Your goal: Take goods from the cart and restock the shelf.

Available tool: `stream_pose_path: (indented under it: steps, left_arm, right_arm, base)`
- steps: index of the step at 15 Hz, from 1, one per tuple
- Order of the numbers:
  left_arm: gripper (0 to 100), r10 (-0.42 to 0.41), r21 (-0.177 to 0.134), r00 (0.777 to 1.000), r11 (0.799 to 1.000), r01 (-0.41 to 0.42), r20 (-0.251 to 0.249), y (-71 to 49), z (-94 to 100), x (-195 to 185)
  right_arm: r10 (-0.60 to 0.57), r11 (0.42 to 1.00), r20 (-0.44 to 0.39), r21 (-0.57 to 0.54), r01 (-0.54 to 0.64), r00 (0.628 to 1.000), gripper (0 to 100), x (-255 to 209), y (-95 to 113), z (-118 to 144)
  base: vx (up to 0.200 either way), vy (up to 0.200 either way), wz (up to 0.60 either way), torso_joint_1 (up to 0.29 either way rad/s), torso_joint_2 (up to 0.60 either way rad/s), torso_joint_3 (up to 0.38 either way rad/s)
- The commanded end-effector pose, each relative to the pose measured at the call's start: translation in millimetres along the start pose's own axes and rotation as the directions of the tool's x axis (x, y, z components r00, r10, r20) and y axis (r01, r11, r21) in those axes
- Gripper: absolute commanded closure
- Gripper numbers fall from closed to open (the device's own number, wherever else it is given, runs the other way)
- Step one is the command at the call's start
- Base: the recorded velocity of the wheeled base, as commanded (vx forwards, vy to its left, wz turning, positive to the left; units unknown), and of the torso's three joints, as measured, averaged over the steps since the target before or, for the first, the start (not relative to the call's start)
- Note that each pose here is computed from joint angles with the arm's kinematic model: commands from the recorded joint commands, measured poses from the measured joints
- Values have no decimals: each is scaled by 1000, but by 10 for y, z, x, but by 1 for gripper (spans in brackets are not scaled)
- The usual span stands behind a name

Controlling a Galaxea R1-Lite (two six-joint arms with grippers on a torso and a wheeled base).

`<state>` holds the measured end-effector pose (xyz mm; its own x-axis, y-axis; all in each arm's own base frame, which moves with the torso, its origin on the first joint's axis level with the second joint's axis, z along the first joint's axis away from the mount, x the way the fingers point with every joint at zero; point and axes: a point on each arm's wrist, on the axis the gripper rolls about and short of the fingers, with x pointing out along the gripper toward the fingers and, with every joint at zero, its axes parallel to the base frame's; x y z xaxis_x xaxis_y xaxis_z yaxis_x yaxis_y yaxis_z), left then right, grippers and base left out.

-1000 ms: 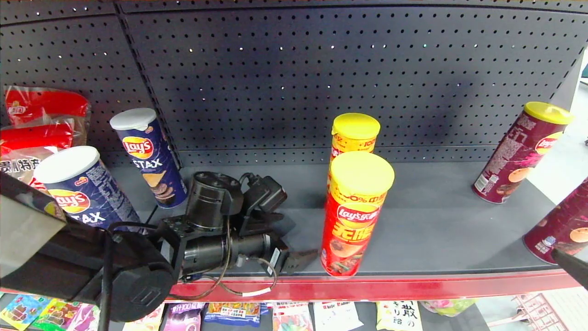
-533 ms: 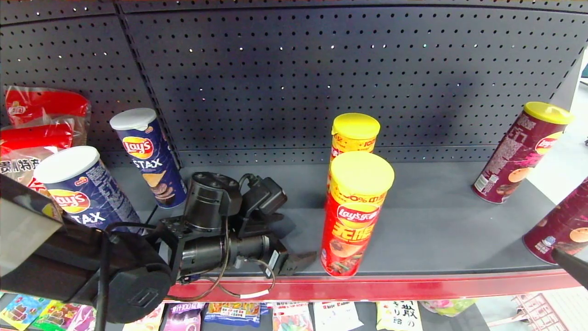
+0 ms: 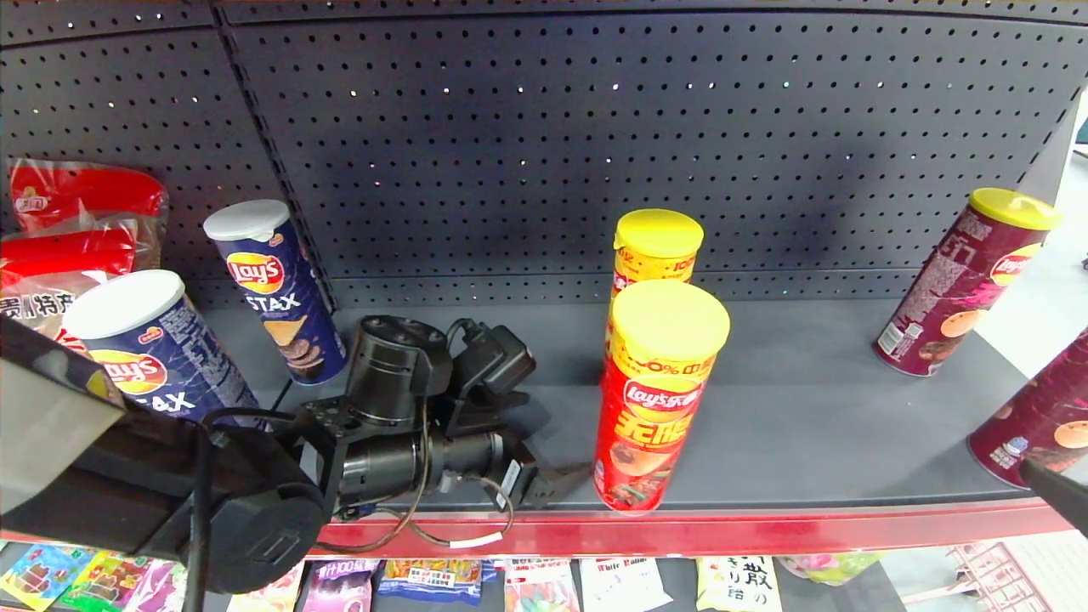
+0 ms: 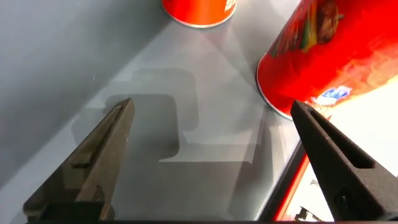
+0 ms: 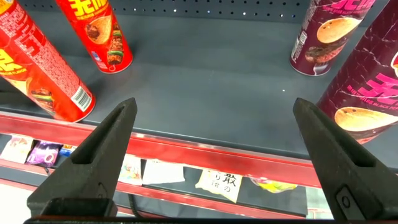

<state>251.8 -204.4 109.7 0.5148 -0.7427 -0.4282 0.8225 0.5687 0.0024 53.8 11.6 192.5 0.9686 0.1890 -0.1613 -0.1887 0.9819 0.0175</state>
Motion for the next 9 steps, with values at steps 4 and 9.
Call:
stream_pose_path:
  steps: [4,9]
  left_arm:
    - [0,-8,3,1000,1000,8,-3,-15,0,53]
    - [0,-13,7,1000,1000,13,2,-28,16,73]
  right_arm:
    - [0,1000,-2,0,0,1000,0,3,0,-4]
    - [0,1000,-7,0,0,1000,0,6,0,-17]
  base:
    - [0,0,0,0,0,0]
    - [0,0,0,0,0,0]
